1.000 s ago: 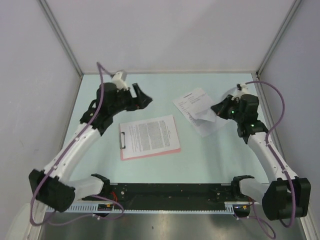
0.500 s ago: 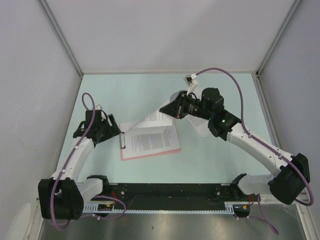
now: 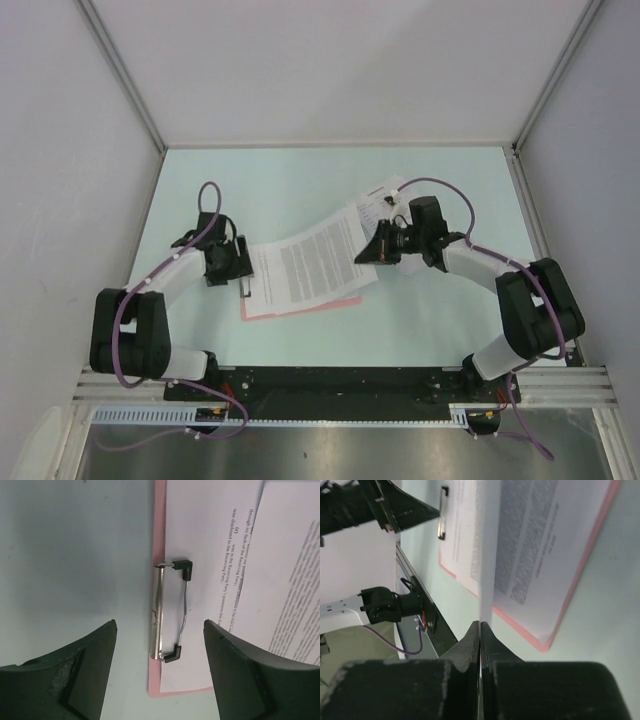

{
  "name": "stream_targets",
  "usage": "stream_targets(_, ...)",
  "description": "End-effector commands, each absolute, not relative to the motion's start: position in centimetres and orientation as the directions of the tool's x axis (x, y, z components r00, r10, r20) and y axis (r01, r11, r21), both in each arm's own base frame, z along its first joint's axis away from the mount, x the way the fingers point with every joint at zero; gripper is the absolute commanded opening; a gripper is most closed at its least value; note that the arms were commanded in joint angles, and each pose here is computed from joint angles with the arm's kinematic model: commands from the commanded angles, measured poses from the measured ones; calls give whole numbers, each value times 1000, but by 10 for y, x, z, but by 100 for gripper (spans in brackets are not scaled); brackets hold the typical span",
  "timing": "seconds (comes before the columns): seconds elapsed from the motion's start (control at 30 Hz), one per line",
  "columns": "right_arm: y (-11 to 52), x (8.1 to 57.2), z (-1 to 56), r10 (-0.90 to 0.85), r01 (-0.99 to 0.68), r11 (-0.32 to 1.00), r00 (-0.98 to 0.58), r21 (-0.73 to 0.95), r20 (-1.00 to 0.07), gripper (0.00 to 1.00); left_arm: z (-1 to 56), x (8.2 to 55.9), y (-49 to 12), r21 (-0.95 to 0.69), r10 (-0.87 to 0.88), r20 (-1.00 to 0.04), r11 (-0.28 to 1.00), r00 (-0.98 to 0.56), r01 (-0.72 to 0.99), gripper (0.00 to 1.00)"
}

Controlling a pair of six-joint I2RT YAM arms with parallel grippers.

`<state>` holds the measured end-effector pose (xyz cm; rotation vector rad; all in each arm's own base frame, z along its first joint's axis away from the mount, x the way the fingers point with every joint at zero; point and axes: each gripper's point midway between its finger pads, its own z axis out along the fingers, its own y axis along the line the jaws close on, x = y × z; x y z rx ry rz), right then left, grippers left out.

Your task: Put the files into the folder

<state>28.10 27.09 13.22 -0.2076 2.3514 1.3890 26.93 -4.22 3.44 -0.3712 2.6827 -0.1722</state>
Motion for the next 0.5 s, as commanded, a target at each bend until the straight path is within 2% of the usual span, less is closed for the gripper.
stream_targets(0.0, 265, 266, 126, -7, -363, 435, -916, 824, -400, 0, 43, 287, -41, -87, -213, -439, 977, -873, -195, 74)
stream_targets(0.17, 252, 281, 97, 25, -307, 508, -929, 805, -370, 0, 41, 290, -36, -47, -228, -458, 971, -859, -233, 66)
stream_targets(0.27, 258, 287, 88, 40, -290, 502, -933, 814, -357, 0, 41, 294, -39, -30, -226, -474, 970, -851, -241, 61)
stream_targets(0.47, 271, 297, 84, 60, -289, 452, -934, 844, -352, 0, 29, 290, -50, 17, -209, -461, 970, -863, -244, 60)
